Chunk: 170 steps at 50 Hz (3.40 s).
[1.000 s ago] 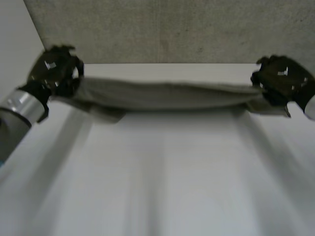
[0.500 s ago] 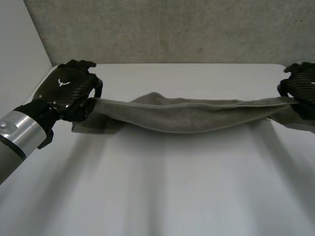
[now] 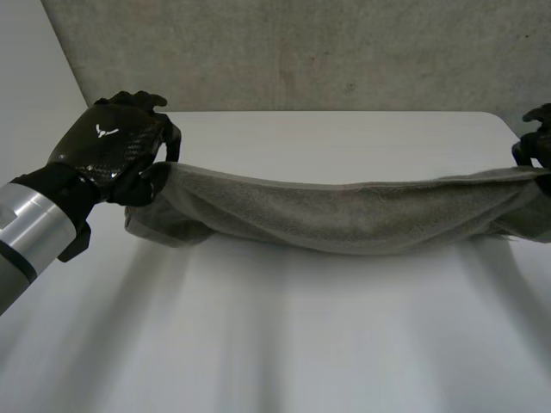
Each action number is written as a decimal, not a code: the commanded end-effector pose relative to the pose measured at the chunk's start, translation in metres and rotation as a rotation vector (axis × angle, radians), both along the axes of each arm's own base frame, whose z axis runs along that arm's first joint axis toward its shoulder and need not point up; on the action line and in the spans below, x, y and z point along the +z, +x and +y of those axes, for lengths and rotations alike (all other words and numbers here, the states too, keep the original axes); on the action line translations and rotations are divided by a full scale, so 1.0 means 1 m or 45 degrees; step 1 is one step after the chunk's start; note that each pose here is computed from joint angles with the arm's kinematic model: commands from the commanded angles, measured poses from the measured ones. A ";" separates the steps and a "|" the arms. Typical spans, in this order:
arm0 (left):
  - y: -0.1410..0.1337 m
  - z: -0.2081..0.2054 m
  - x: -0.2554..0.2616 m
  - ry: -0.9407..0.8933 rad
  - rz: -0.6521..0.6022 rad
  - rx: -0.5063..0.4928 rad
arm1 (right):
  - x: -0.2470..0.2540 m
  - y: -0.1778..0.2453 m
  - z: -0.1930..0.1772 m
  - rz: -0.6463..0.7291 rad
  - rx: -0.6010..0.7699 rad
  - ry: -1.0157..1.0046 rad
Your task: Fold the towel.
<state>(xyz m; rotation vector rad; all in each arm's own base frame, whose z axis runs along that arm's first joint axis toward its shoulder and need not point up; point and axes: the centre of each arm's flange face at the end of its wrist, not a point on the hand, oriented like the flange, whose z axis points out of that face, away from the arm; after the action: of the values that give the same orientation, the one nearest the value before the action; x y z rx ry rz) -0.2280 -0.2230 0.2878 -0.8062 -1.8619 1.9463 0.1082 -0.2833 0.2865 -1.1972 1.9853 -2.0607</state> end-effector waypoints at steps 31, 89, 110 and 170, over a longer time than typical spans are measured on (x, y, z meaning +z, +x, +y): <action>-0.007 -0.039 -0.056 0.378 -0.072 0.046 | -0.022 0.048 -0.022 0.131 0.005 0.141; 0.011 -0.079 -0.090 0.051 -0.075 0.009 | -0.066 0.045 -0.037 0.086 0.053 -0.016; 0.019 0.001 -0.023 0.167 -0.079 -0.035 | -0.014 0.031 0.029 0.000 0.093 0.105; -0.057 -0.165 -0.159 0.146 -0.110 -0.068 | -0.149 0.082 -0.151 0.267 -0.186 0.073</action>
<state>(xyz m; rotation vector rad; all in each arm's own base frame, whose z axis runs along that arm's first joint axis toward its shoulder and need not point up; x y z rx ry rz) -0.2771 -0.3905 0.1376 -0.8922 -1.9829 1.7768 0.1913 -0.4262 0.1445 -1.3586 2.2558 -1.9209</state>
